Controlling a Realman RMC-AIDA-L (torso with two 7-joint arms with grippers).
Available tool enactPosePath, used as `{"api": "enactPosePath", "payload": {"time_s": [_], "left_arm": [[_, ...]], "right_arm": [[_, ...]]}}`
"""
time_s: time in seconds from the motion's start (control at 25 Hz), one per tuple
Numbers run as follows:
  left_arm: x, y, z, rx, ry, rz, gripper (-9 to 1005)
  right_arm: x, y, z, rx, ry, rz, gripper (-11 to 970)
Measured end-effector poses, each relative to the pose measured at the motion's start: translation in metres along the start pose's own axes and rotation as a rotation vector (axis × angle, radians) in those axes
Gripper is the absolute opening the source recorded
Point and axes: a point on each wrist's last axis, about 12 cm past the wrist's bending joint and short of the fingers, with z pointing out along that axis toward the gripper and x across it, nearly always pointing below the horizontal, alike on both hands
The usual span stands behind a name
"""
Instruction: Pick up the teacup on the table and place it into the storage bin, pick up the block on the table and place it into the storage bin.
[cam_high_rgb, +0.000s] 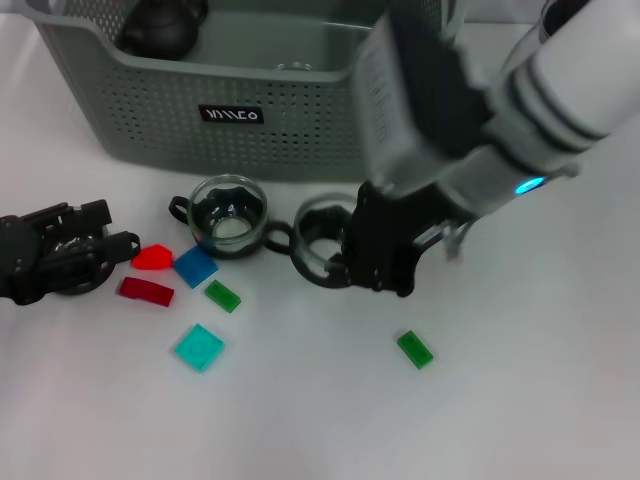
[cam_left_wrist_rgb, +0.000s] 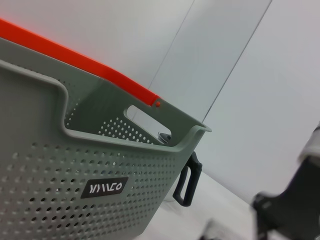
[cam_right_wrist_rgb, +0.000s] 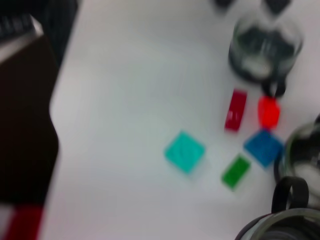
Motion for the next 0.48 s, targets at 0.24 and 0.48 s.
{"api": "enactPosePath", "payload": {"time_s": [0.24,0.48], "left_arm": [[0.0,0.0,0.0,0.0,0.0,0.001,778],[-0.004,0.002,0.004,0.004,-0.001,0.01,778]], "right_arm": [[0.024,0.006,-0.075,-0.084,-0.348,0.066,55],[0.046,0.011,-0.126,-0.016,-0.822,0.053,55]]}}
